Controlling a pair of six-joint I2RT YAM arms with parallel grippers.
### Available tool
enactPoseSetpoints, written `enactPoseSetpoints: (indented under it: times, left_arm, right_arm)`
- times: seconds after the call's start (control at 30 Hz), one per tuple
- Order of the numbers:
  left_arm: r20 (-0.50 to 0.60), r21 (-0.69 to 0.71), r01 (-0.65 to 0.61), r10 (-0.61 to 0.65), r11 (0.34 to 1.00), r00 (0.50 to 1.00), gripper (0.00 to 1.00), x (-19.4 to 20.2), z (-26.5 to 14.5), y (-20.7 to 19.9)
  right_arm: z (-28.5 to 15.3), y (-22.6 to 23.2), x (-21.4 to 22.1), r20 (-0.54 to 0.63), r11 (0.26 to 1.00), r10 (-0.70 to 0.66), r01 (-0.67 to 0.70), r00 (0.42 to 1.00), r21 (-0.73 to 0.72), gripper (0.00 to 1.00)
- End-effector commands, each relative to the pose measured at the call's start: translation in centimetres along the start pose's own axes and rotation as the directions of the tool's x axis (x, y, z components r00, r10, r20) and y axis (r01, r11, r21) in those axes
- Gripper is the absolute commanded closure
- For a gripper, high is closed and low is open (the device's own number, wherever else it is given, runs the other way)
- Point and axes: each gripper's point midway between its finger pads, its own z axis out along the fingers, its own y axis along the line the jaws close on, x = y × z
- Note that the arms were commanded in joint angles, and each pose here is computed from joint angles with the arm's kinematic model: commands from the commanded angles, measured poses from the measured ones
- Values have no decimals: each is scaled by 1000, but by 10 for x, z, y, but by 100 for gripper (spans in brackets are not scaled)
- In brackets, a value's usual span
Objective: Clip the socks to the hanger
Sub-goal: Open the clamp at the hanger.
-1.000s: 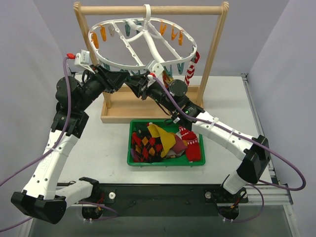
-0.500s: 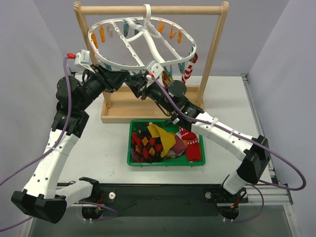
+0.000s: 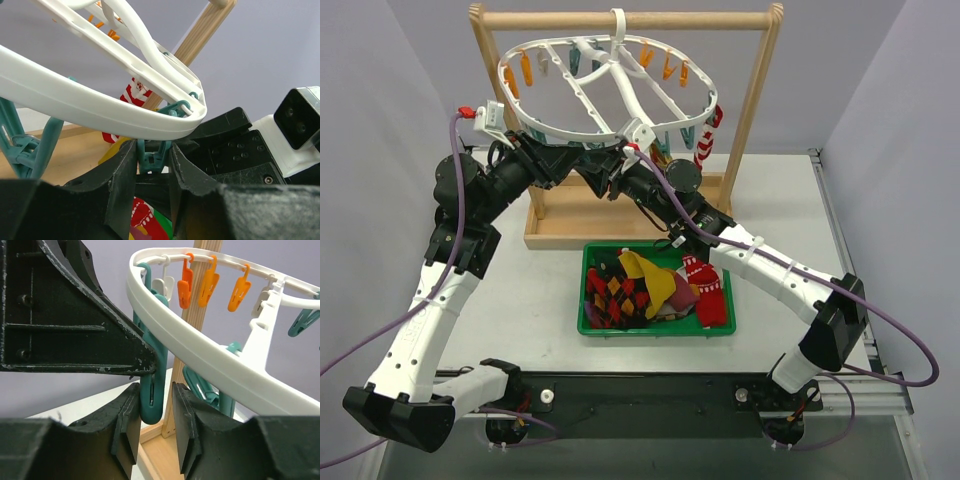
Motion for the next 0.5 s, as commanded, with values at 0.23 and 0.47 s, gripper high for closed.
enactPoseSetpoints:
  times: [0.23, 0.47]
  left_arm:
    - [31, 70, -19, 17, 997, 999, 100, -13, -11, -25]
    - [36, 50, -12, 10, 999, 999, 77, -13, -13, -21]
  right_arm:
    - [1, 6, -47, 142, 998, 13, -4, 990, -60, 96]
    - [6, 13, -37, 103, 998, -24, 30, 994, -55, 100]
